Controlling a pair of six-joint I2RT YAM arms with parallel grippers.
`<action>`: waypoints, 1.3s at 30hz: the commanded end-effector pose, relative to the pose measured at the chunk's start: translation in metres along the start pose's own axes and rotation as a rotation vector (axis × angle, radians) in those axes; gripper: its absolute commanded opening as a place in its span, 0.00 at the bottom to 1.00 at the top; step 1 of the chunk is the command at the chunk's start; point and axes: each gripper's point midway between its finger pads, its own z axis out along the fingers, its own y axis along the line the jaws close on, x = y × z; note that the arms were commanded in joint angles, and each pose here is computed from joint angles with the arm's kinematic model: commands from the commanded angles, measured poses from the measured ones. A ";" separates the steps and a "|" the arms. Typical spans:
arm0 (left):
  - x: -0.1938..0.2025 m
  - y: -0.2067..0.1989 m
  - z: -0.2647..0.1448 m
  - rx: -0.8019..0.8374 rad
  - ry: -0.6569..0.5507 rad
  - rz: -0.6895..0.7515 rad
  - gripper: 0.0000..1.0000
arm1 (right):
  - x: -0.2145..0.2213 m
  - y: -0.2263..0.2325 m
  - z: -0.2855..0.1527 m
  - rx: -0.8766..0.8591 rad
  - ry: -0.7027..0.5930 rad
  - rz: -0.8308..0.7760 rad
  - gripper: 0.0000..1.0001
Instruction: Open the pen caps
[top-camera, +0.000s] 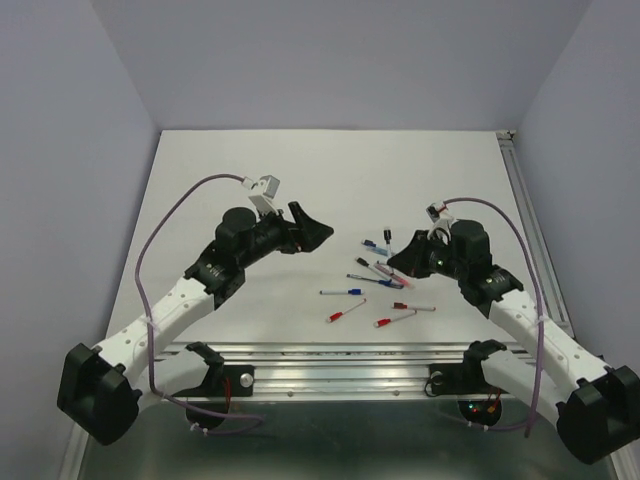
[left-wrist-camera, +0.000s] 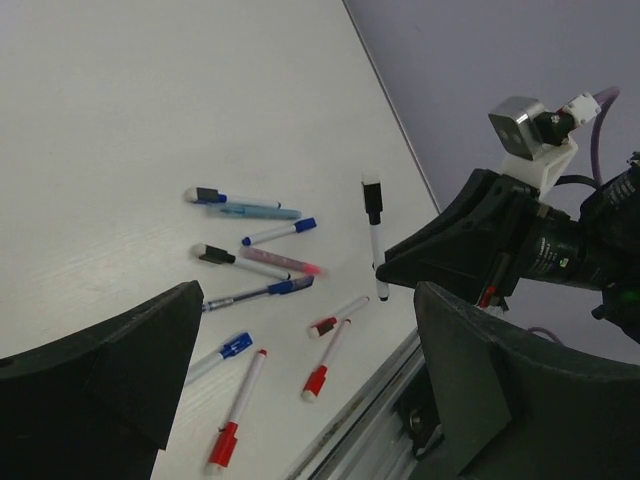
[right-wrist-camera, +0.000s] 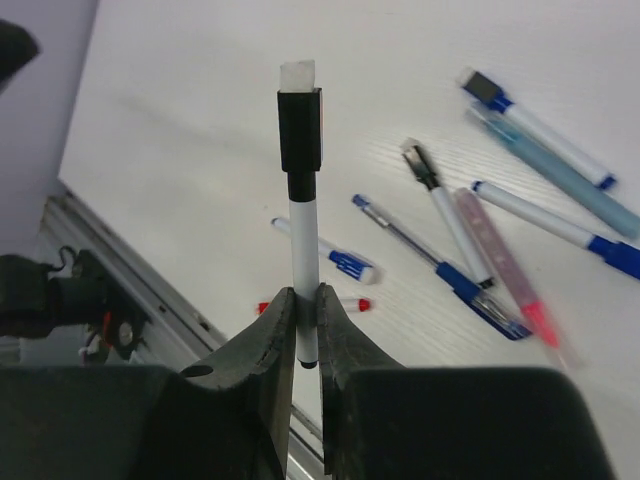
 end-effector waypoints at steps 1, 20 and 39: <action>0.008 -0.033 0.012 0.104 -0.008 -0.051 0.99 | -0.007 0.059 -0.003 -0.310 -0.021 -0.102 0.01; 0.039 -0.054 0.067 0.038 0.032 -0.163 0.78 | 0.009 0.090 0.005 -0.419 0.076 -0.116 0.01; 0.060 -0.062 0.078 0.057 0.094 -0.138 0.00 | 0.001 0.091 0.008 -0.394 0.065 -0.107 0.01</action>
